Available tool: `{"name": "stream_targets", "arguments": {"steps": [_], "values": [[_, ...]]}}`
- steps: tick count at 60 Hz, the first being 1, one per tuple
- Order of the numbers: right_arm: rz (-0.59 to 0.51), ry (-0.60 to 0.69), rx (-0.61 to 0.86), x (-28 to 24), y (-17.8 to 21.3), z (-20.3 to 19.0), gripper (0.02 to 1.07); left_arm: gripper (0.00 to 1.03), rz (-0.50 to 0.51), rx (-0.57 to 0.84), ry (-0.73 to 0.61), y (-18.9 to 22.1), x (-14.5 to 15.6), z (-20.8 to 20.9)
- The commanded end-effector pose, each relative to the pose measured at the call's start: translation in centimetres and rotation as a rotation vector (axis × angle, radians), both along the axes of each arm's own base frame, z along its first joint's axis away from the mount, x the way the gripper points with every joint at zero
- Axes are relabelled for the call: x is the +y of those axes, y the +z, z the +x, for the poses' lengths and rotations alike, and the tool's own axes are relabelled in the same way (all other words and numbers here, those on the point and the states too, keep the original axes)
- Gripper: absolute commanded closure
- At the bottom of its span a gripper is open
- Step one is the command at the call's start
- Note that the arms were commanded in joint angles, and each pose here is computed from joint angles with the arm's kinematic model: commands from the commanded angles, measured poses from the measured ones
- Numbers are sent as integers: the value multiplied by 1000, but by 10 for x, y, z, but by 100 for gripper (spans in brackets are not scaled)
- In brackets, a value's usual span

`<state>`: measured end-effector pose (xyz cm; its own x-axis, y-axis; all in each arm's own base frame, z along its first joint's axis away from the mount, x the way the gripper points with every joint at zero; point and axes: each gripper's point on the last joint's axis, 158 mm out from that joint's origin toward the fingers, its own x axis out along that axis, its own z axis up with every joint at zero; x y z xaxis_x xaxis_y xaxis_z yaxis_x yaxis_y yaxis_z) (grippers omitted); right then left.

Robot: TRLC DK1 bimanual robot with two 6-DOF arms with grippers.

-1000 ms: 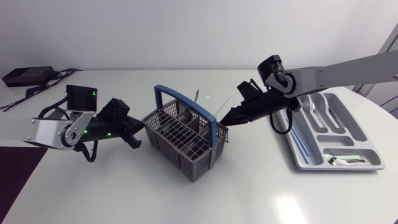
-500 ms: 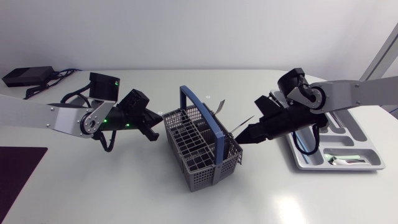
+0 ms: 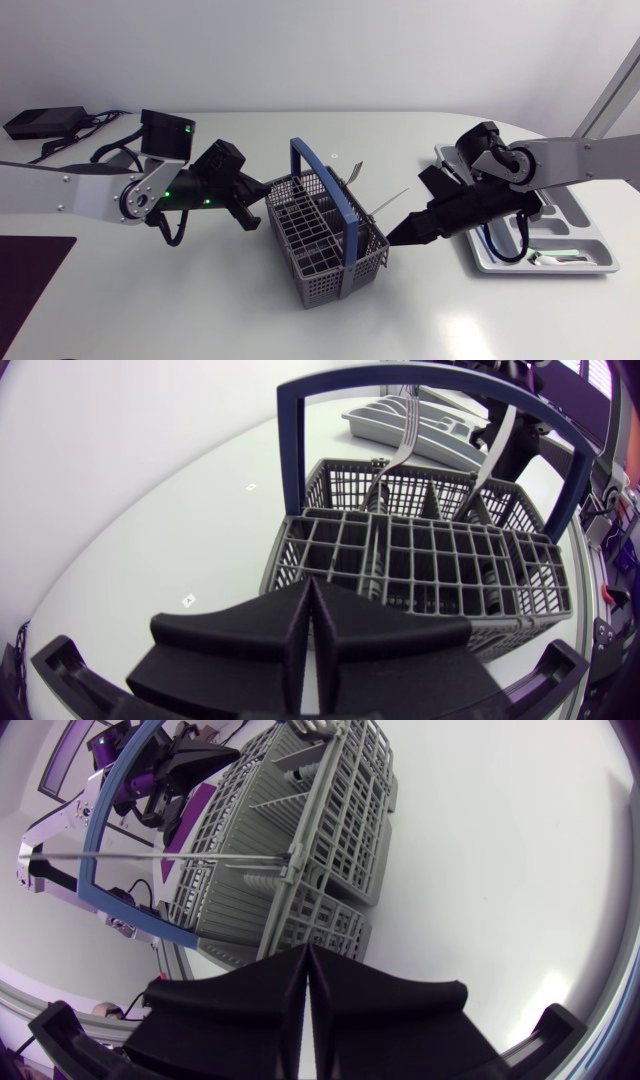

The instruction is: Sort the cutlery from the basket into the organizer compartments.

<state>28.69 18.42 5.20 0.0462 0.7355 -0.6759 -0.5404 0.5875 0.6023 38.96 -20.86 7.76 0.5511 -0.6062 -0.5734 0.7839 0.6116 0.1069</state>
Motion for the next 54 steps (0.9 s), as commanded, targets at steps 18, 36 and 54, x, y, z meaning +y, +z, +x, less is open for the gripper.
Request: {"name": "stream_targets", "arguments": {"steps": [18, 36, 54], "values": [[47, 64, 57, 22, -5, -15, 102, 100, 29, 86, -11, -48, -10, 25], [38, 70, -15, 15, -2, -18, 102, 100, 28, 62, -3, -38, -15, 42], [-18, 117, -341, -20, 25, 3, 59, 98, 31, -19, 12, 2, 9, 6]]}}
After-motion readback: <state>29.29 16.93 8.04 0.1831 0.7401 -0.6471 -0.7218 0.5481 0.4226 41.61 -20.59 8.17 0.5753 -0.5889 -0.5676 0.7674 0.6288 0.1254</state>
